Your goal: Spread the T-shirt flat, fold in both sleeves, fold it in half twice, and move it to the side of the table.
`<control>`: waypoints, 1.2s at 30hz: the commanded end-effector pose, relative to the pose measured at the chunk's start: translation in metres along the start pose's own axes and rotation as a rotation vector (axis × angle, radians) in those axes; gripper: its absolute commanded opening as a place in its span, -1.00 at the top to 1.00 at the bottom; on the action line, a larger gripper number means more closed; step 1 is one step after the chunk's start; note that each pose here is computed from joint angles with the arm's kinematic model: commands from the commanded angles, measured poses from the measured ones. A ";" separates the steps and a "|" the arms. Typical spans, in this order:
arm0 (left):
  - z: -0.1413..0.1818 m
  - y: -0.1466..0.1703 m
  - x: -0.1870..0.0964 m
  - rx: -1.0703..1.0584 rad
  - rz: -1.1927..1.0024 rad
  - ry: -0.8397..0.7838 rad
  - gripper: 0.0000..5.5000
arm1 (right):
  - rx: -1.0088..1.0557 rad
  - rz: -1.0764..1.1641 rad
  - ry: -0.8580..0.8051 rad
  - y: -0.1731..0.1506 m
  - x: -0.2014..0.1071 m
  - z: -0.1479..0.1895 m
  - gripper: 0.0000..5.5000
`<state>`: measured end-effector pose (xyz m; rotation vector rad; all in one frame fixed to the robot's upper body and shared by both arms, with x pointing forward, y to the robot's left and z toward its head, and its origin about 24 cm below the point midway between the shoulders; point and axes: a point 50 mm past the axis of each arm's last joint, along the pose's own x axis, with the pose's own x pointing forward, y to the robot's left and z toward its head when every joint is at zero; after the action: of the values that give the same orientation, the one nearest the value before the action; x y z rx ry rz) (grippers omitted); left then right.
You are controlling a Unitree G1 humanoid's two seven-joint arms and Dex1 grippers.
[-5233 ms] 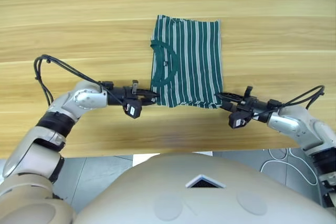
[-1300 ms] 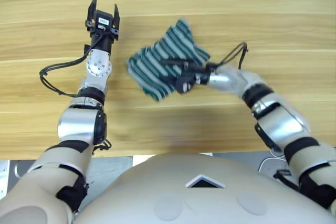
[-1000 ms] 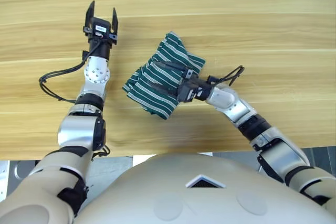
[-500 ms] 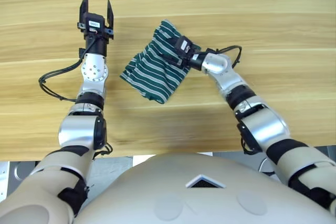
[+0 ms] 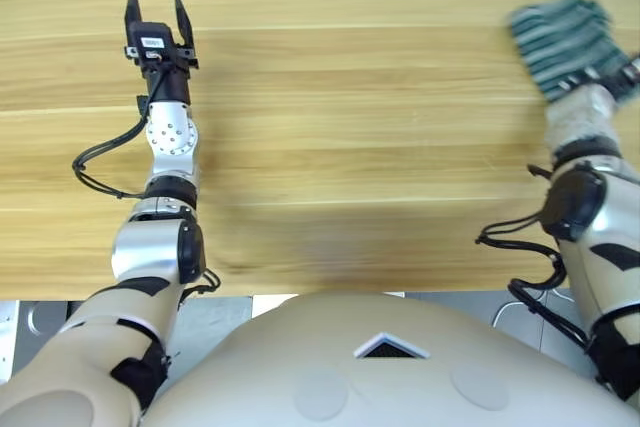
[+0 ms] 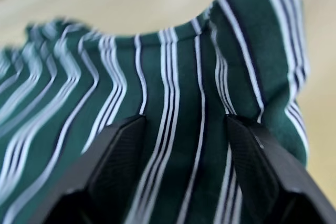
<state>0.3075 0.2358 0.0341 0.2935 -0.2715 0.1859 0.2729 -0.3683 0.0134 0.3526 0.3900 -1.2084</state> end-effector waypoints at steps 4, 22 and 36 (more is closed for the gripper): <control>-0.013 0.016 -0.012 0.024 0.071 0.068 -0.03 | 0.057 -0.397 0.154 -0.056 0.001 -0.050 -0.02; 0.009 -0.111 0.011 -0.294 -0.203 0.236 -0.03 | -0.546 1.193 -0.728 0.169 -0.220 -0.089 -0.02; 0.002 -0.118 -0.050 -0.272 -0.238 0.097 -0.42 | -0.474 1.358 -0.588 0.116 -0.220 -0.145 -0.02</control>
<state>0.2923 0.1226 -0.0072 0.0443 -0.1495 -0.0613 0.3070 -0.0816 -0.0014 -0.1754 -0.1108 0.1350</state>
